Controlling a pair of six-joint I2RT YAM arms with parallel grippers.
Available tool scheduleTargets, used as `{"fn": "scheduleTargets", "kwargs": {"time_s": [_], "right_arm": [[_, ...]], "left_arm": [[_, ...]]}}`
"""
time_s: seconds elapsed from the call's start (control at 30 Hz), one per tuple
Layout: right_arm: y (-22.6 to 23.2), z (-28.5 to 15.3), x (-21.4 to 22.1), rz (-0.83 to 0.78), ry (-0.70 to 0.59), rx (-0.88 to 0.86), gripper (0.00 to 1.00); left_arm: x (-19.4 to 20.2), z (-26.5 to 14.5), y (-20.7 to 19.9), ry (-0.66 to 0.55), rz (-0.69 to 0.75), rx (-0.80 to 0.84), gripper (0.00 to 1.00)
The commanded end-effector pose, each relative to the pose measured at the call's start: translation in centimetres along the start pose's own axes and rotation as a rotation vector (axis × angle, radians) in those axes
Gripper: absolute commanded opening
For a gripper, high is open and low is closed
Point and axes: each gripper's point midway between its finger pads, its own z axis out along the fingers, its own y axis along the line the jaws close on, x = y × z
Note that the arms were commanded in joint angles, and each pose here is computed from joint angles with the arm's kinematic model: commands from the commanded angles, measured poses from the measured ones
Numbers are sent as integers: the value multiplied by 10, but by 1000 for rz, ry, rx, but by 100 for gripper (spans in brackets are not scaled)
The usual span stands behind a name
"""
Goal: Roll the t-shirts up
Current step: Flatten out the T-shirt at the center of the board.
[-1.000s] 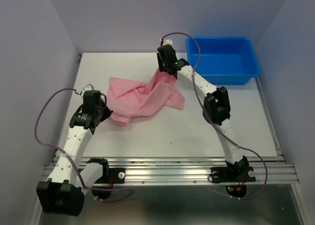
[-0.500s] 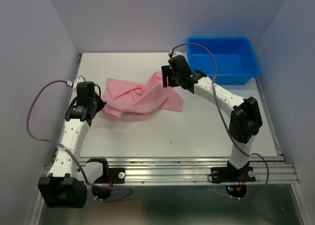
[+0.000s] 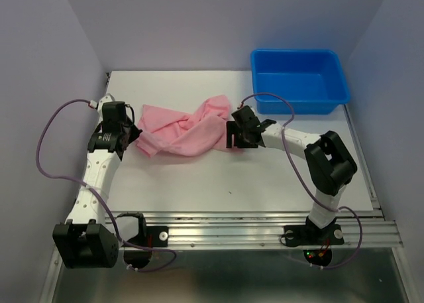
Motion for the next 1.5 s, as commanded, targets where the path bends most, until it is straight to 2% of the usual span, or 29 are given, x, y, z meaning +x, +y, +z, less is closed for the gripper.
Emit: {"fn": "scheduleTargets", "kwargs": {"time_s": [0.0,0.1,0.17,0.3,0.33,0.4,0.5,0.63,0.77,0.83,0.93,0.97,1.03,1.07,1.13,1.17,1.23,1.27,1.3,1.33,1.37,1.4,1.47], "right_arm": [[22,17,-9,50,-43,-58,79],[23,29,-9,60,-51,-56,72],[25,35,-14,57,-64,-50,60],[26,33,-30,40,-104,-32,23],[26,30,-34,38,-117,-28,9],[27,12,-56,29,-178,-23,1],[13,-14,-92,39,-257,-3,1],[5,-83,-158,57,-413,-22,1],[0,-135,-183,36,-487,-27,1],[-3,-147,-176,17,-472,-27,1],[-9,-164,-160,11,-455,-48,1],[-17,-155,-139,11,-402,-30,1],[-24,-165,-118,26,-380,-44,1],[-29,-163,-103,46,-348,-41,1],[-43,-157,-64,61,-281,-37,1],[-49,-155,-48,69,-252,-30,1],[-68,-140,-8,100,-174,18,7],[-74,-142,3,121,-164,29,42],[-83,-140,12,127,-153,65,58],[-93,-135,27,128,-122,100,74],[-98,-134,31,137,-115,122,80],[-103,-134,31,138,-119,152,81],[-106,-138,25,140,-130,178,83]], "left_arm": [[-27,-9,-17,-72,-2,59,0],[-28,-8,-17,-71,2,58,0],[-27,-7,-17,-69,2,56,0],[-28,-8,-15,-74,17,48,0],[-28,-7,-14,-75,22,44,0],[-33,-2,-8,-81,12,26,0],[-40,5,-17,-79,-1,54,0],[-76,13,-45,-96,-8,85,0],[-117,3,-65,-165,-18,121,0],[-133,-3,-68,-194,-26,136,0],[-133,-4,-65,-196,-21,134,0],[-129,-8,-64,-194,-19,141,0],[-104,1,-54,-144,-11,131,0],[-98,-6,-52,-144,-12,151,0],[-56,5,-35,-69,-4,137,0],[-46,-5,-35,-61,-5,175,0],[4,4,-16,42,-21,160,2],[16,-3,-17,68,-33,201,7],[31,-3,-14,103,-43,212,34],[51,-2,-8,148,-60,211,52],[58,-4,-10,173,-61,231,67],[59,-6,-10,179,-56,231,81],[47,-8,-7,150,-38,201,83]]}}
